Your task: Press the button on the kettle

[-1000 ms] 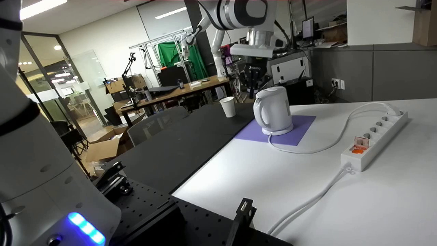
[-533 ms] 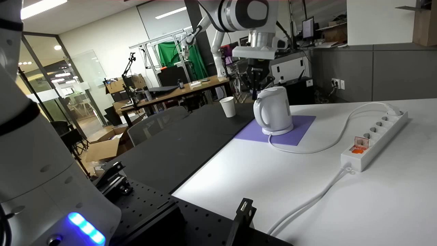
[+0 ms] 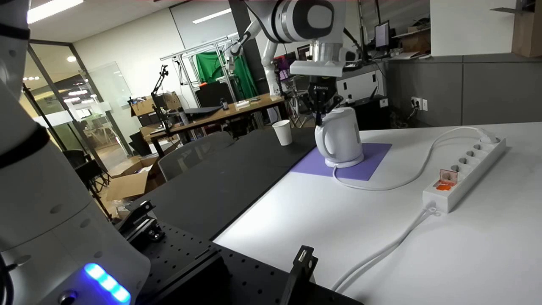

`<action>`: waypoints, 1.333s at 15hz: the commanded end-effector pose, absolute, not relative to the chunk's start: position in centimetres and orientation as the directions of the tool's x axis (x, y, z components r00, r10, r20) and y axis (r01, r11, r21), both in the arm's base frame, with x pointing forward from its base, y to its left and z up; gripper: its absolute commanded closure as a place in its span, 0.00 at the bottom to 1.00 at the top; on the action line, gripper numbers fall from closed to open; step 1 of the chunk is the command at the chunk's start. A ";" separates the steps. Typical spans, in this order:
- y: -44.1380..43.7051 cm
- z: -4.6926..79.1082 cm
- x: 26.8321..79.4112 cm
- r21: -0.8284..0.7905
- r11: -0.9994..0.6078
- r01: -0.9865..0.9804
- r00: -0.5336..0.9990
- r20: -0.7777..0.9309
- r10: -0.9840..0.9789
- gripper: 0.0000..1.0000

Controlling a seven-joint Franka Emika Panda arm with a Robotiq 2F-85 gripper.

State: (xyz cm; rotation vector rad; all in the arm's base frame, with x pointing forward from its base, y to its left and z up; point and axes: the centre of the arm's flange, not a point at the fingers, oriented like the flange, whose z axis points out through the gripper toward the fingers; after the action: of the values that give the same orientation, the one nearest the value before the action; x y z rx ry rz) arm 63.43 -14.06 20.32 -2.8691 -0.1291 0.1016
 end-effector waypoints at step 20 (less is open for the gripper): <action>-11.9 31.6 63.5 -0.037 -0.991 0.132 0.990 0.057 0.130 0.73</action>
State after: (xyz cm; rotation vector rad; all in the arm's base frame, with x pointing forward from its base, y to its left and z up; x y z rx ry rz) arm 64.54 -12.67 30.26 -3.0339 -0.2372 -0.0916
